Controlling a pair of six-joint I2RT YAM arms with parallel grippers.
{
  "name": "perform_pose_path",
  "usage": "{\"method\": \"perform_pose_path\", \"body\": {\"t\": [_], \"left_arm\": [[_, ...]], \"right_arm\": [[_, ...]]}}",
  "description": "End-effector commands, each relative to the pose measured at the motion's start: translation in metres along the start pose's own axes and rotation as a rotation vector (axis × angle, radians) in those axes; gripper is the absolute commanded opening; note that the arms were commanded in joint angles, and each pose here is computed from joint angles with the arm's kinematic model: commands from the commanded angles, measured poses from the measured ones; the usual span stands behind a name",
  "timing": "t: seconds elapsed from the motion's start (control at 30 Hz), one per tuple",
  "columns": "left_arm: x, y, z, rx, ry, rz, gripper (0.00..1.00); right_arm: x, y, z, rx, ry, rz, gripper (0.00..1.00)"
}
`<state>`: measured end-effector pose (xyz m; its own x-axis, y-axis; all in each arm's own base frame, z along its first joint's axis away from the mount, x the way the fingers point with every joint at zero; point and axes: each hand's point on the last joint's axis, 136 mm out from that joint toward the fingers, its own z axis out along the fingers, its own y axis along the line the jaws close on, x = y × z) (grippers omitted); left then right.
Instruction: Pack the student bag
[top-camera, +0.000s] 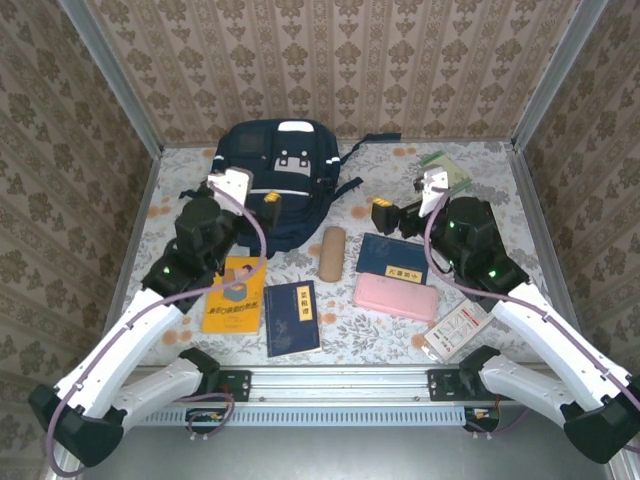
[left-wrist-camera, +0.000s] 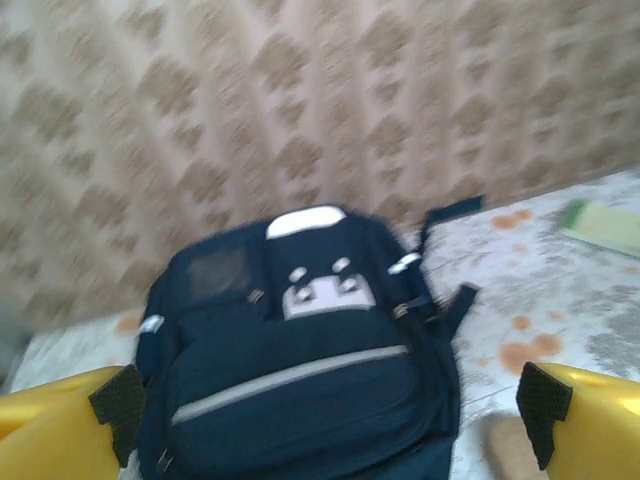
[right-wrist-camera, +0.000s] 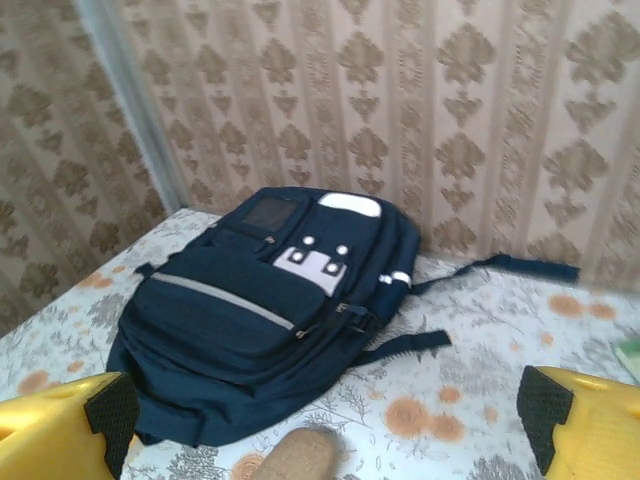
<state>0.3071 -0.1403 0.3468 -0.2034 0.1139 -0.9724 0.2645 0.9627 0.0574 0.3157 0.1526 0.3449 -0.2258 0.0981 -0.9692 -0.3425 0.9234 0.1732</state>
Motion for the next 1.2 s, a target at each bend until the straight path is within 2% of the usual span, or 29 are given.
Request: {"method": "perform_pose_path", "body": {"t": [0.0,0.07,0.17,0.23,0.27,0.33,0.47,0.63,0.83,0.9,0.97,1.03,1.17], "left_arm": [[0.053,0.054,0.000,-0.259,0.259,-0.173,1.00],[0.071,0.076,0.013,-0.309,0.312,-0.265,1.00],[0.104,0.104,0.029,-0.356,0.492,-0.397,1.00],[0.127,0.121,0.036,-0.393,0.601,-0.447,1.00],[0.137,0.125,0.042,-0.385,0.628,-0.463,1.00],[0.155,0.134,0.052,-0.363,0.661,-0.534,1.00],[0.191,0.150,0.069,-0.347,0.736,-0.682,1.00],[0.206,0.140,0.102,-0.224,0.752,-0.725,1.00],[0.223,0.136,0.140,-0.173,0.797,-0.768,0.99],[0.231,0.134,0.149,-0.160,0.817,-0.787,0.95],[0.231,0.126,0.160,-0.111,0.812,-0.811,0.85],[0.232,0.119,0.165,-0.085,0.807,-0.825,0.83],[0.230,0.090,0.177,0.033,0.798,-0.917,0.59]], "right_arm": [[0.024,-0.044,-0.010,0.236,0.108,0.191,1.00],[0.025,-0.041,0.000,0.172,0.121,0.226,1.00],[0.047,-0.033,0.020,0.156,0.314,0.220,1.00],[0.067,-0.030,0.034,0.151,0.382,0.261,1.00],[0.078,-0.022,0.041,0.104,0.405,0.307,1.00],[0.090,0.001,0.055,-0.023,0.433,0.375,1.00],[0.114,0.025,0.085,-0.077,0.519,0.467,1.00],[0.153,0.045,0.123,-0.134,0.620,0.514,1.00],[0.180,0.050,0.158,-0.133,0.676,0.573,0.99],[0.184,0.050,0.164,-0.136,0.674,0.588,0.98],[0.190,0.048,0.167,-0.120,0.687,0.593,0.97],[0.196,0.044,0.168,-0.095,0.696,0.588,0.97],[0.199,0.030,0.165,-0.055,0.692,0.578,0.92]]}}
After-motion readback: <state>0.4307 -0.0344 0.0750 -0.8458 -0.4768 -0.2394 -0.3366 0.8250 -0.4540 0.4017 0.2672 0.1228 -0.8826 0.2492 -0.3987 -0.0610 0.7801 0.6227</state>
